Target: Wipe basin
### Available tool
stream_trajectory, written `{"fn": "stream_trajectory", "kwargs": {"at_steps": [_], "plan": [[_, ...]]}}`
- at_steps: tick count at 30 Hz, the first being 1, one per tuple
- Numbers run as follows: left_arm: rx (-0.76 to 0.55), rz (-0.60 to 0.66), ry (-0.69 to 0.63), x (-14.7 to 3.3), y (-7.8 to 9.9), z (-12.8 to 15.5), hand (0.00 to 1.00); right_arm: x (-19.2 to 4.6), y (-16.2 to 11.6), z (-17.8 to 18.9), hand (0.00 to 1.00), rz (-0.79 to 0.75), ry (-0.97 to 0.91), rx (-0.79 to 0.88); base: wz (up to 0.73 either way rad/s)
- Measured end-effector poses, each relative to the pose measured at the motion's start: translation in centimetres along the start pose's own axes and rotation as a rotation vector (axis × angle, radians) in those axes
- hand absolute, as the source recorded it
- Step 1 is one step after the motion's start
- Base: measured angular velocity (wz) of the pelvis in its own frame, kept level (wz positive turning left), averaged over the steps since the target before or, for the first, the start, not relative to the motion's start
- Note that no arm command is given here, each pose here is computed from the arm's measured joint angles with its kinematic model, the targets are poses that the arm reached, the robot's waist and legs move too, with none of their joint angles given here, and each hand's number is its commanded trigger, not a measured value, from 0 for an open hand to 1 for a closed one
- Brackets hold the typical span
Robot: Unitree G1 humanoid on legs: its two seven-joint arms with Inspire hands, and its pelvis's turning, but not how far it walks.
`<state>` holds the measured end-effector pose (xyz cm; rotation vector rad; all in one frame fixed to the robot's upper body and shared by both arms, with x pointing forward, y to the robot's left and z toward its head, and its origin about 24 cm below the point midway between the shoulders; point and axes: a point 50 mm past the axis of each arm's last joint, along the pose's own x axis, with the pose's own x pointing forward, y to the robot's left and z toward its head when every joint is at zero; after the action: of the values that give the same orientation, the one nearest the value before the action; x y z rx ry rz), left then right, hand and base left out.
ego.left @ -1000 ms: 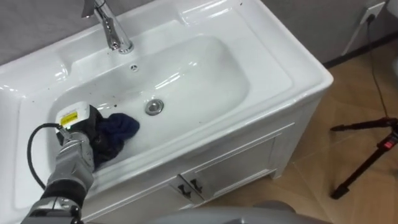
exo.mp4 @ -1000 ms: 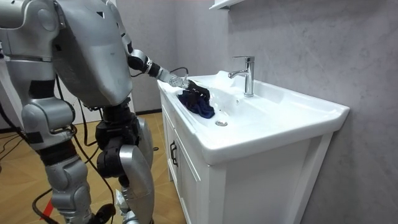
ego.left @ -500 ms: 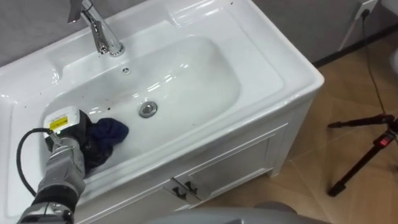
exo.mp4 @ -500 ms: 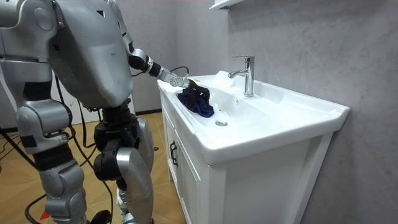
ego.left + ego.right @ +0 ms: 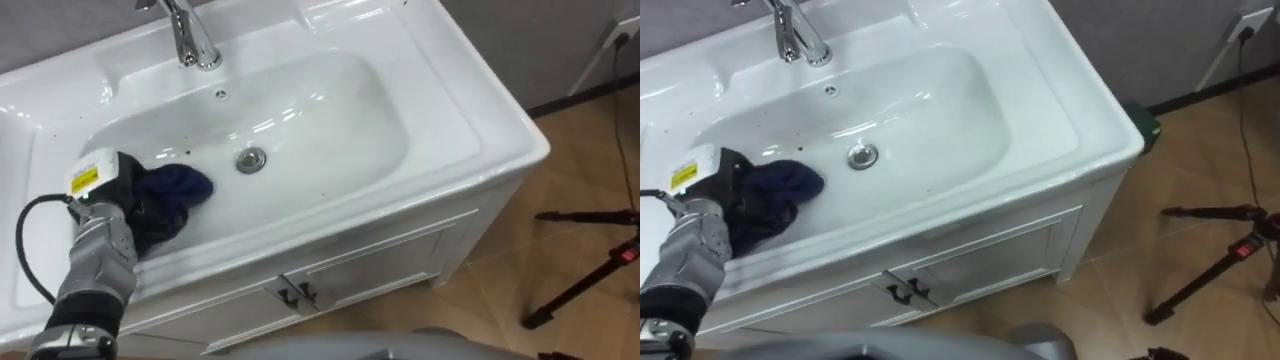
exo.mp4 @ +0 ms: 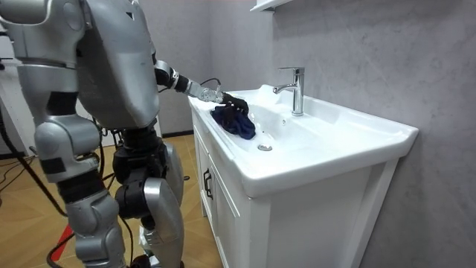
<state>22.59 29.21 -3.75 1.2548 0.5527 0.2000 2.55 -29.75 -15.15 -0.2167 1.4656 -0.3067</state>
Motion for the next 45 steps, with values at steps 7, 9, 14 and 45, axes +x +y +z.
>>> {"fn": "stream_trajectory", "kwargs": {"at_steps": [7, 9, 14, 45], "plan": [[-0.068, 0.273, -0.098, 0.1, 4.7, 2.4, 1.0, 0.0, 0.1, -0.8, 0.0, -0.003, 0.013, -0.014, 0.15], [-0.084, 0.339, -0.122, 0.0, 5.8, 2.9, 1.0, 0.0, 0.2, -1.0, 0.0, 0.0, 0.02, -0.023, 0.07], [-0.098, 0.412, -0.156, -0.3, 6.6, 3.5, 1.0, 0.0, 0.3, -1.6, 0.0, 0.004, 0.03, -0.029, 0.02], [-0.023, 0.442, -0.037, -1.6, 6.4, -0.6, 1.0, -0.1, 0.9, -3.1, 0.0, 0.046, 0.105, -0.185, 0.02]]}}
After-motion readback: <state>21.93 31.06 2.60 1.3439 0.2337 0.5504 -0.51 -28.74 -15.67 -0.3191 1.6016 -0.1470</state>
